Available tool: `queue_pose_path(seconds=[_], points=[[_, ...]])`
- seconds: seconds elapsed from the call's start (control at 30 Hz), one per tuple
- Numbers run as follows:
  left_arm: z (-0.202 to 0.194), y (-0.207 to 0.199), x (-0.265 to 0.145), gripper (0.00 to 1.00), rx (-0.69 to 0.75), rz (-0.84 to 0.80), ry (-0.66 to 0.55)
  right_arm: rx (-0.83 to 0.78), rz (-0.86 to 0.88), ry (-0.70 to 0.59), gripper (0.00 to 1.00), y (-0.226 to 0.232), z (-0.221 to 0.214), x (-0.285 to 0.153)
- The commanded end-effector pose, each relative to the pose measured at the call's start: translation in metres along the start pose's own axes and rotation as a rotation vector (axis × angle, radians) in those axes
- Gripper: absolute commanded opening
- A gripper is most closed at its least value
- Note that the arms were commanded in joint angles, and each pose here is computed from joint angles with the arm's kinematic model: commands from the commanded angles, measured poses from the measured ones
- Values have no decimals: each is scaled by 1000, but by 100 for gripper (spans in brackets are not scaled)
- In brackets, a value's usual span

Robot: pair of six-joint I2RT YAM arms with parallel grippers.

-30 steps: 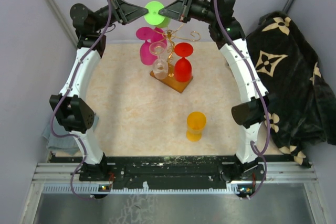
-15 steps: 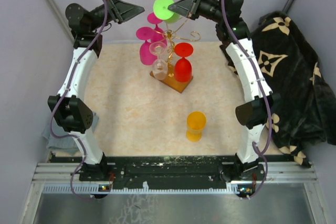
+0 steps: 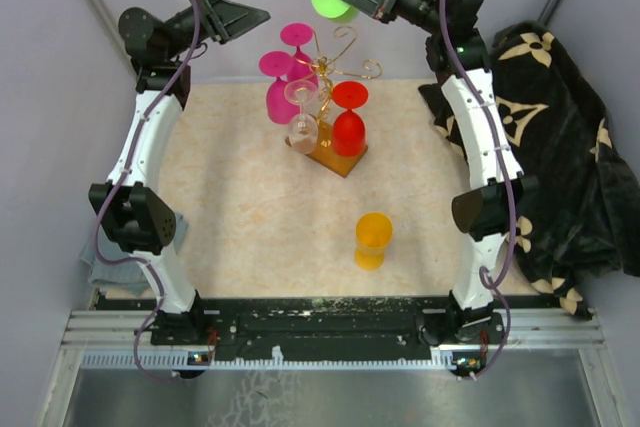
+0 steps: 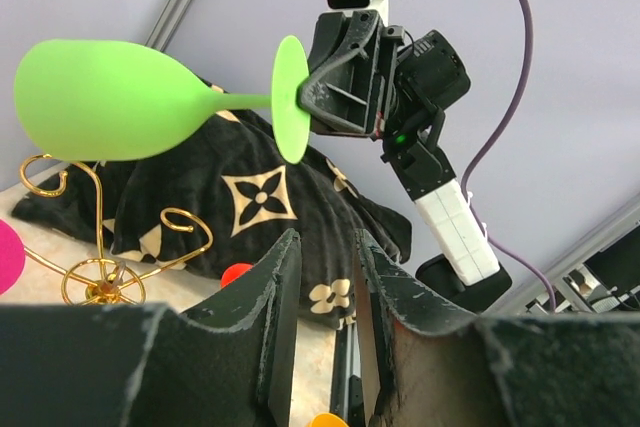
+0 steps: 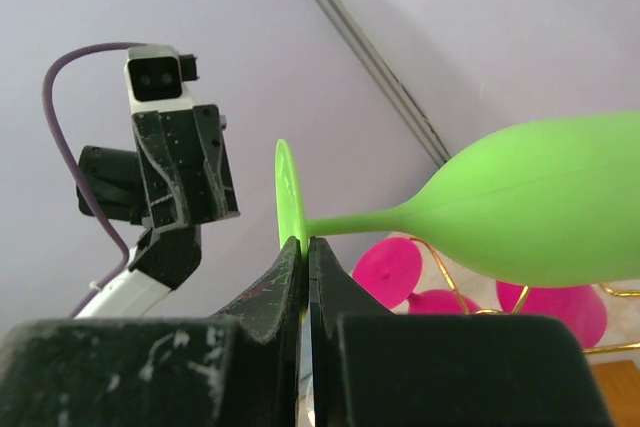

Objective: Place the wine glass upside down on the wine glass rack
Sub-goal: Turn the wine glass upside down at the wine rack.

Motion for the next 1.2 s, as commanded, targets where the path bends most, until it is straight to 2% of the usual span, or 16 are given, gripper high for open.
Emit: queue_pose_path(seconds=[0.0, 0.57, 1.17], points=[[5, -30, -4, 34, 84, -47, 1, -83, 44, -84, 0, 5, 25, 1], [2, -25, -12, 34, 80, -44, -2, -123, 10, -129, 0, -48, 13, 24], [1, -16, -16, 34, 53, -31, -11, 45, 2, -57, 0, -90, -19, 40]])
Point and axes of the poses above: each gripper's point midway between its finger pads, its own x axis out along the fingers, its own y axis along the line the jaws close on, z = x × y, the point moved 4 cm from there along -x, back along the fingers, and after that the axes turned 3 degrees about -x, right-handed, at the moved point
